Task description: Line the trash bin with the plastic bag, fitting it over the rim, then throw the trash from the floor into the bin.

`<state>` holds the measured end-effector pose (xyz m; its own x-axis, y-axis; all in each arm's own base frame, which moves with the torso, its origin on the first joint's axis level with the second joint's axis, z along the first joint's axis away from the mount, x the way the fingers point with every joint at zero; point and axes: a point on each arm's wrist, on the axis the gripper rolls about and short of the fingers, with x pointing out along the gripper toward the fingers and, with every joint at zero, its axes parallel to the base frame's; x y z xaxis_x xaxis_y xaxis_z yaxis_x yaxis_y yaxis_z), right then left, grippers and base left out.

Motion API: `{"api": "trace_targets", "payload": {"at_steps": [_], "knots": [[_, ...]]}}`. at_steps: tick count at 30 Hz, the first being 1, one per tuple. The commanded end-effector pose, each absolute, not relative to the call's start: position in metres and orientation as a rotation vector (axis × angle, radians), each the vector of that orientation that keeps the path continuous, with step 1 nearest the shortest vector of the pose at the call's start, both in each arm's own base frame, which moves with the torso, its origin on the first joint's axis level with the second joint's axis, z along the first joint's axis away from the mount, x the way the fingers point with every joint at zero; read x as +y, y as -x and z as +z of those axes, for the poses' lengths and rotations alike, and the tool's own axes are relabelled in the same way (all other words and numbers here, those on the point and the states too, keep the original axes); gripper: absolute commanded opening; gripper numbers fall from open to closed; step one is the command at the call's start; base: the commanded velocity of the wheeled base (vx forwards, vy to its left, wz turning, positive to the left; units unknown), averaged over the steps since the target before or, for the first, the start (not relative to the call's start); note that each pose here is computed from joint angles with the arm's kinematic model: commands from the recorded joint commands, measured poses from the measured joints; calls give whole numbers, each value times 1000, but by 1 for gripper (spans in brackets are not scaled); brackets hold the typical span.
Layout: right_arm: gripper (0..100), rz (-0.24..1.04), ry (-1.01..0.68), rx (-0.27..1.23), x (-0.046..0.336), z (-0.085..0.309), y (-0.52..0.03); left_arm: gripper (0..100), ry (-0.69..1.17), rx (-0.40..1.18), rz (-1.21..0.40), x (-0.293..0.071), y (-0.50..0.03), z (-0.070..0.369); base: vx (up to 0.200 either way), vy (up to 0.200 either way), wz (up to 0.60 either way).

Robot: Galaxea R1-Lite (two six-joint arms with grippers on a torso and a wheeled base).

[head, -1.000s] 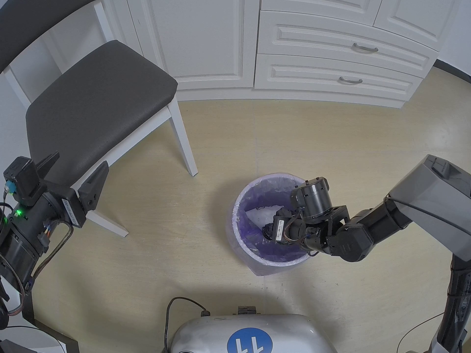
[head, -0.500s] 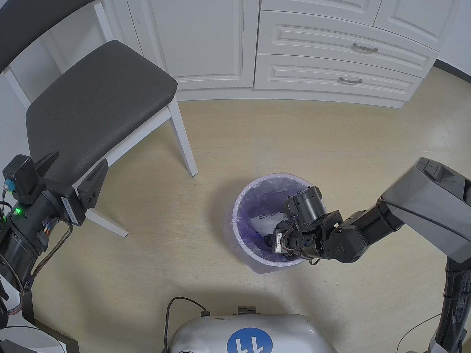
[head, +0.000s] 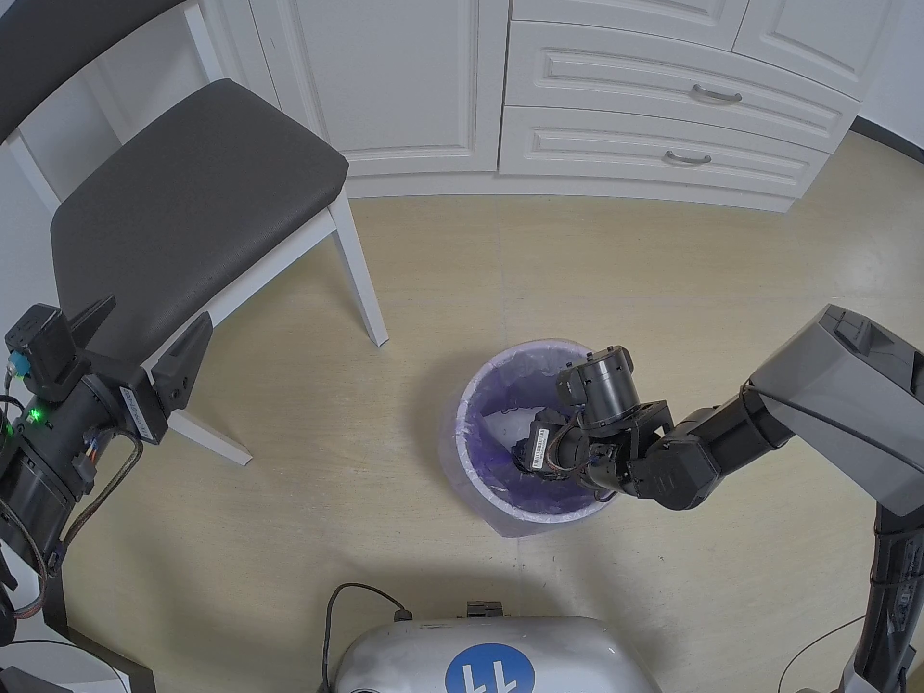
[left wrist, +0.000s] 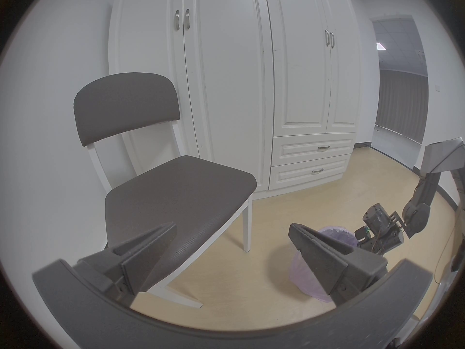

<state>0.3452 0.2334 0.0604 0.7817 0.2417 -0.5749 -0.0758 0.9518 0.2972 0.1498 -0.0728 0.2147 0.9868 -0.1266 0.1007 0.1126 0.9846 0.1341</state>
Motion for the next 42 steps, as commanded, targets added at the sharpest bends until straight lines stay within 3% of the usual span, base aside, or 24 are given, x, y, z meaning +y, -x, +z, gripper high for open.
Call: {"api": "trace_targets", "payload": {"at_steps": [1, 22, 42], "knots": [[0, 169, -256, 668, 235, 51, -348, 100, -129, -108, -120, -73, -150, 214, 0, 0, 0], [0, 151, -257, 690, 236, 36, -357, 100, -131, -101, -119, -74, -152, 213, 0, 0, 0], [0, 164, -257, 660, 230, 64, -346, 100, -130, -103, -120, -74, -151, 214, 0, 0, 0]]}}
